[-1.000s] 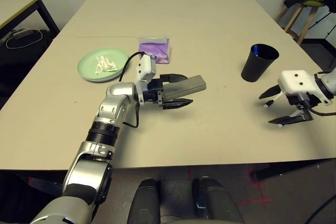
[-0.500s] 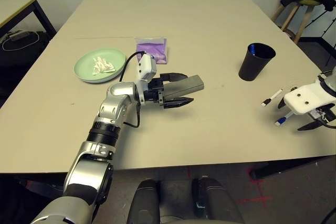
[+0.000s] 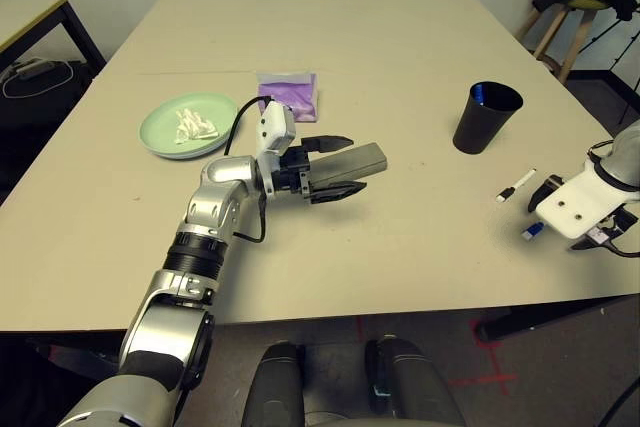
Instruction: Organize and tidy the items on the table.
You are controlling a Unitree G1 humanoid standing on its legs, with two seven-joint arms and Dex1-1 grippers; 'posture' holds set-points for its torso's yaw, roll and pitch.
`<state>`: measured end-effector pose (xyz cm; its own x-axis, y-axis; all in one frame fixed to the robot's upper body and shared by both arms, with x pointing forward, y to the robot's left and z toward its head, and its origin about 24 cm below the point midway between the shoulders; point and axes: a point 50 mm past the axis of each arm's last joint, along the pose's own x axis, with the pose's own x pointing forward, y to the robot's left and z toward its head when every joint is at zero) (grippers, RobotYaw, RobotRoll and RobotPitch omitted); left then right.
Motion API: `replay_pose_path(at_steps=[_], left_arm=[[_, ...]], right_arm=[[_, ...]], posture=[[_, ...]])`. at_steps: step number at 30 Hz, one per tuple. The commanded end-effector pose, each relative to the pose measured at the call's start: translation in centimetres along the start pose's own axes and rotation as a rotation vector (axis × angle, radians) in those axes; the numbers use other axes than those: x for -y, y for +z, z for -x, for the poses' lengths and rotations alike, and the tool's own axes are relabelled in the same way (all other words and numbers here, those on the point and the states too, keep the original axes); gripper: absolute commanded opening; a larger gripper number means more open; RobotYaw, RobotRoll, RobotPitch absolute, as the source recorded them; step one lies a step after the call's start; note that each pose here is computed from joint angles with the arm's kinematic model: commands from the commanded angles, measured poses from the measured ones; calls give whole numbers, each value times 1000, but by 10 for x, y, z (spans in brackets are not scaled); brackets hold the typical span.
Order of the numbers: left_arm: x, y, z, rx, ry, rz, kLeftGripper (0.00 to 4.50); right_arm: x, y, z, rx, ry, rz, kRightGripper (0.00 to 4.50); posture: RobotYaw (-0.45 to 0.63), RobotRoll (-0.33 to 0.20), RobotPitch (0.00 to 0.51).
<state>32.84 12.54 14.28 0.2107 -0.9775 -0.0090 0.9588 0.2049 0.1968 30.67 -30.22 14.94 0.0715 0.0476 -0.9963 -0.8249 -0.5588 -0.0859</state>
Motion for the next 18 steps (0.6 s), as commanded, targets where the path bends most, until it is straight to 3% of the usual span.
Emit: replay_pose_path(at_steps=[1,18], left_arm=[[1,4,2,8,3,-23,4457],[1,5,3,2,2,-30,4457]], right_arm=[[0,-1,-2,-16,21,16,4500],[9,2,-13,-16,-19,38,4500]], posture=[[150,0,85],[149,0,84]])
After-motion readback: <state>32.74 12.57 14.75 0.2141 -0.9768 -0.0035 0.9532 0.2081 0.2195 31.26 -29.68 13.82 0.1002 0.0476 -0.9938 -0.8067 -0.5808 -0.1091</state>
